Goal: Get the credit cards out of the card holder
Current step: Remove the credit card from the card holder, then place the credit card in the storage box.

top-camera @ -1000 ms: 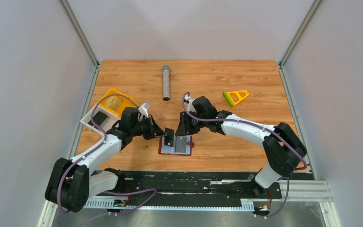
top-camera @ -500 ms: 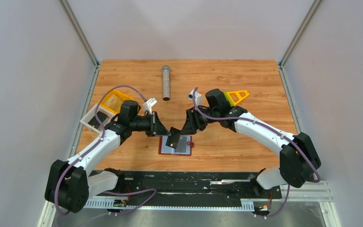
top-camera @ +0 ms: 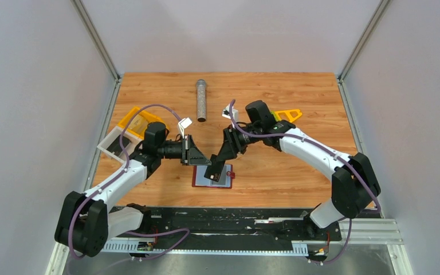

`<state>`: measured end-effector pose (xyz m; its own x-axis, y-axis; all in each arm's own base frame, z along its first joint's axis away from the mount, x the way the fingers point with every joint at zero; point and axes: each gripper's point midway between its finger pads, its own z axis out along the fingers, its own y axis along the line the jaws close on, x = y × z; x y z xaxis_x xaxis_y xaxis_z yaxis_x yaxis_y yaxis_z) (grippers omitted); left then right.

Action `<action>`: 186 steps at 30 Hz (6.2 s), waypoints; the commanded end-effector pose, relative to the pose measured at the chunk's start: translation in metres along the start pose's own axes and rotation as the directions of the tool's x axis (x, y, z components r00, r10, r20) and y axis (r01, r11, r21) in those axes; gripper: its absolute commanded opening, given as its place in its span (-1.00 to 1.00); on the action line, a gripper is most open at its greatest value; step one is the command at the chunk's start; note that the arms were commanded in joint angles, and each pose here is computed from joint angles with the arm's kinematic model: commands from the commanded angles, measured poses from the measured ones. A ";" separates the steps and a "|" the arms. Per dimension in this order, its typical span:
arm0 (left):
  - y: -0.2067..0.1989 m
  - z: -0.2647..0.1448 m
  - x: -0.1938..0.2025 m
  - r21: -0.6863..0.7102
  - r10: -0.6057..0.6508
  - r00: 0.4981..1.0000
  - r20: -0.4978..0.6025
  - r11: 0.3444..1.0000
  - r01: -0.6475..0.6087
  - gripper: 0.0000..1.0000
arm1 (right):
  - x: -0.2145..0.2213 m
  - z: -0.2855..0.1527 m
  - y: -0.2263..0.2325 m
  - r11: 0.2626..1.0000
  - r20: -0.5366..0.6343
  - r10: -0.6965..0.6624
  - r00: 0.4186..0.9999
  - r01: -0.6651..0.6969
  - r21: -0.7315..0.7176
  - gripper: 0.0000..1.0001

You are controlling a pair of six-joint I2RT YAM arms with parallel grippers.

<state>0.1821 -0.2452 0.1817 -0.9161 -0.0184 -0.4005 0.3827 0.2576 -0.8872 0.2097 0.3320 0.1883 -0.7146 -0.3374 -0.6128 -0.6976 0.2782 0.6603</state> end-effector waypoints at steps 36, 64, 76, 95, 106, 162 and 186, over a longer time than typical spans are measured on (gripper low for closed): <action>-0.019 -0.038 -0.061 0.005 -0.025 0.915 0.403 1.000 0.026 0.35 | -0.077 -0.057 0.017 0.938 0.423 0.347 0.837 -0.299 -0.177 -1.00; -0.027 -0.040 -0.062 0.074 -0.052 0.891 0.452 0.997 0.021 -0.25 | -0.075 -0.026 0.021 0.885 0.388 0.462 0.797 -0.385 -0.263 -0.98; -0.017 -0.041 -0.065 0.016 -0.059 0.886 0.460 0.998 0.058 -1.00 | -0.060 -0.022 0.007 0.889 0.390 0.458 0.798 -0.415 -0.195 -0.53; 0.008 -0.125 -0.108 -0.418 0.114 0.884 0.454 0.903 0.099 -1.00 | -0.032 -0.053 0.031 0.967 0.413 0.250 0.876 -0.244 -0.069 0.88; 0.067 -0.244 -0.135 -0.655 0.102 0.823 0.558 0.664 0.362 -1.00 | -0.019 -0.059 0.040 0.979 0.390 0.205 0.898 -0.194 -0.068 0.92; 0.208 -0.344 -0.120 -0.762 -0.010 0.768 0.640 0.116 0.637 -0.74 | -0.016 -0.055 0.006 0.983 0.378 0.153 0.913 -0.179 0.034 0.89; 0.210 -0.335 -0.121 -0.753 -0.027 0.765 0.643 0.161 0.638 -0.67 | -0.014 -0.054 0.002 0.981 0.376 0.162 0.912 -0.190 0.040 0.89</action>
<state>0.3250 0.1363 0.1056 -0.6640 -0.6384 -0.3893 -0.6297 0.7582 -0.1693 0.2126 0.2858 0.2074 -0.8243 0.0617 -0.5628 -0.4998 0.3876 0.7746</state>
